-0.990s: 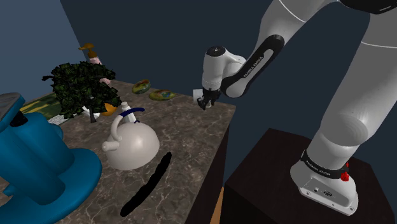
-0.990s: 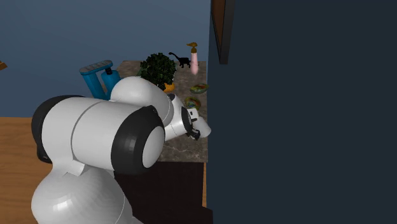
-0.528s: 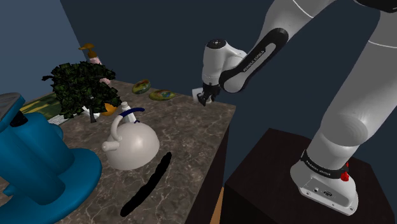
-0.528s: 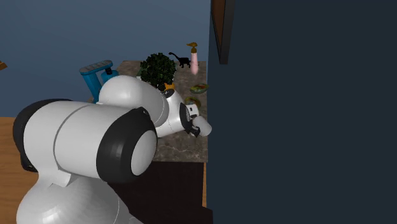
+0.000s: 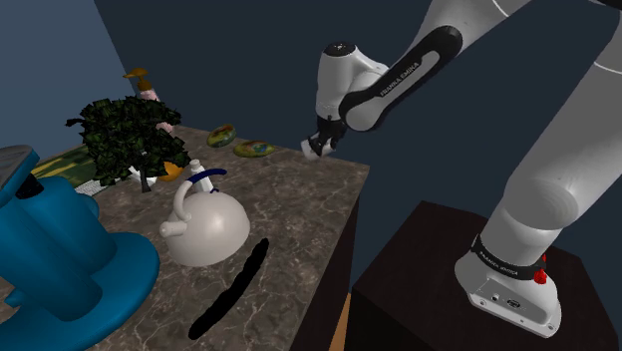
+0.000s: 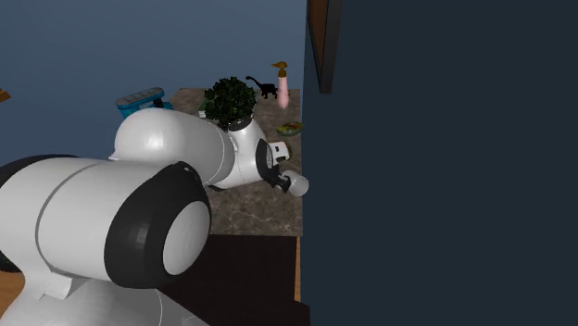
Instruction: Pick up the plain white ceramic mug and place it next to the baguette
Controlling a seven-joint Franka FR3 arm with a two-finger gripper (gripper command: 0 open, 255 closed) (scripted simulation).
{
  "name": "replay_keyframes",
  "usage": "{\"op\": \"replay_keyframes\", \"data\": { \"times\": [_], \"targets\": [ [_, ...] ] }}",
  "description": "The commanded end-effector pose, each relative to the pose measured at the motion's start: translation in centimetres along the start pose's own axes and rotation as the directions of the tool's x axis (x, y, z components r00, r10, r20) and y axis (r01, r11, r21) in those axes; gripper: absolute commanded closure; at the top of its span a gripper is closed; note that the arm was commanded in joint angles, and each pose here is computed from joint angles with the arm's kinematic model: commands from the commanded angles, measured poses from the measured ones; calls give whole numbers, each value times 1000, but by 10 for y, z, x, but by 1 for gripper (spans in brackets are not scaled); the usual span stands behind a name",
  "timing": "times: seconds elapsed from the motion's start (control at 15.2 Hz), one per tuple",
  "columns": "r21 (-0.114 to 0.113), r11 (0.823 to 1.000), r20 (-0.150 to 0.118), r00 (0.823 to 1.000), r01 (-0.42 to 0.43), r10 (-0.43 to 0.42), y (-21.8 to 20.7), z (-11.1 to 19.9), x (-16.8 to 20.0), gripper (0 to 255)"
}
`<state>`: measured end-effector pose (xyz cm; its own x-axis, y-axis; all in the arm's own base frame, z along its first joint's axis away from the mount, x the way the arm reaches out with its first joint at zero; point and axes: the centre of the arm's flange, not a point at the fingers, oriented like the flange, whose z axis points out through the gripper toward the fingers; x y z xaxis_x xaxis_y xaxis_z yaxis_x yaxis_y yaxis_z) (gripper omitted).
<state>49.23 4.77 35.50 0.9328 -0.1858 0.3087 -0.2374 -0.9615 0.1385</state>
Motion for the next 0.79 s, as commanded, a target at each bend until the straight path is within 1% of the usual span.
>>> {"op": "replay_keyframes", "data": {
  "times": [0.0,0.73],
  "targets": [
    [-1,1000,2,1000,-3,3,4,-10,5,255],
    [-1,1000,2,1000,-3,3,12,-65,23,255]
  ]
}}
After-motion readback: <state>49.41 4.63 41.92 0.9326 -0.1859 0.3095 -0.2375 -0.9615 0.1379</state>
